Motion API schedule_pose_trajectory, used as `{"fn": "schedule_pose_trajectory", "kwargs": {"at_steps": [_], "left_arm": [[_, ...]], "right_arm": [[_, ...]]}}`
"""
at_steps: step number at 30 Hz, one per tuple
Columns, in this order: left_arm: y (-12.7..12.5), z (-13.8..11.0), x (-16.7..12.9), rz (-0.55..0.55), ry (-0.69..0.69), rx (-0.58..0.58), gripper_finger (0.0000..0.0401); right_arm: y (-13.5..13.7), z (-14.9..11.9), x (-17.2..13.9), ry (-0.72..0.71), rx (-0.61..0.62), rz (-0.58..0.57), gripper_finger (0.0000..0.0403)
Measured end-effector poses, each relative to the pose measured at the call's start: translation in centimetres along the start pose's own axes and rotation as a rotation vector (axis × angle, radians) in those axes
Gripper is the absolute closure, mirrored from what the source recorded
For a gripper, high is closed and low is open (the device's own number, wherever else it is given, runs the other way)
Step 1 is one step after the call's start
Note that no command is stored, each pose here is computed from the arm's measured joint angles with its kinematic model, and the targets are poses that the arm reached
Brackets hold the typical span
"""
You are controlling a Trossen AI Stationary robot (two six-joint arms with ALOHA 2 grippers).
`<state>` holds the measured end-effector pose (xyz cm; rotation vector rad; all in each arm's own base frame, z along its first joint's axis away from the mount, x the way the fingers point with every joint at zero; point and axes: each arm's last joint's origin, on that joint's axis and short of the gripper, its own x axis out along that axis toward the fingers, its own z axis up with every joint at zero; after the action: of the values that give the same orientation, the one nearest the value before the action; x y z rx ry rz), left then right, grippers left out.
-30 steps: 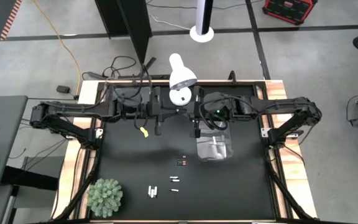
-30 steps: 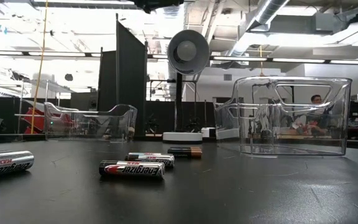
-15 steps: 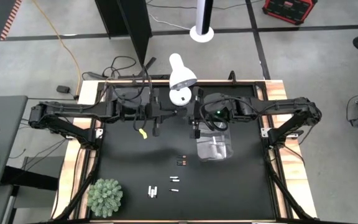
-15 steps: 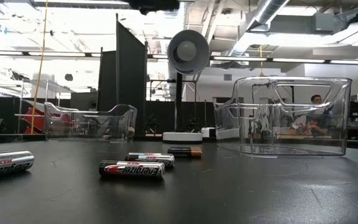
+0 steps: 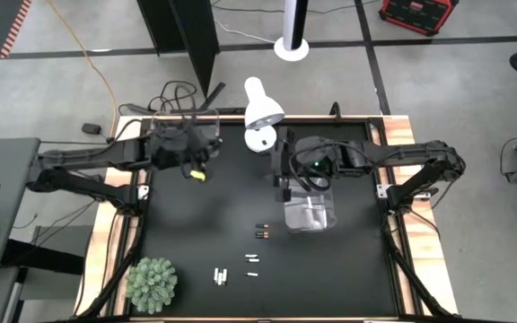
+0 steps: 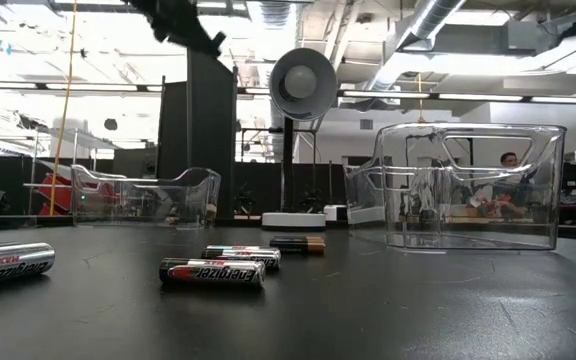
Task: Sort batteries
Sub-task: Put the black battery into the top transparent bin
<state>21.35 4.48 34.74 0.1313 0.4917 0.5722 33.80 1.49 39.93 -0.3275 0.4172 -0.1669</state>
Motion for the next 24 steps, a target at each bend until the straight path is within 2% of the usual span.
{"fn": "schedule_pose_trajectory", "kwargs": {"at_steps": [6,10,19,22,24], "left_arm": [[3.0,-2.1,2.0,0.171,0.197,-0.223,0.0357],[4.8,-3.1,4.2,0.244,0.282,-0.296,0.0357],[8.9,-6.5,10.2,0.189,0.454,-0.445,0.0357],[9.6,-7.9,12.0,0.144,0.507,-0.498,0.0357],[9.9,-8.8,13.0,0.152,0.551,-0.516,0.0355]], "right_arm": [[1.3,0.0,-0.4,0.022,-0.014,0.042,0.0181],[2.8,0.1,-0.9,0.031,-0.014,0.069,0.0181],[7.8,0.5,-3.5,0.074,-0.082,-0.040,0.0182],[9.2,0.5,-4.5,0.081,-0.098,-0.065,0.0182],[9.9,0.4,-5.1,0.087,-0.109,-0.083,0.0182]]}}
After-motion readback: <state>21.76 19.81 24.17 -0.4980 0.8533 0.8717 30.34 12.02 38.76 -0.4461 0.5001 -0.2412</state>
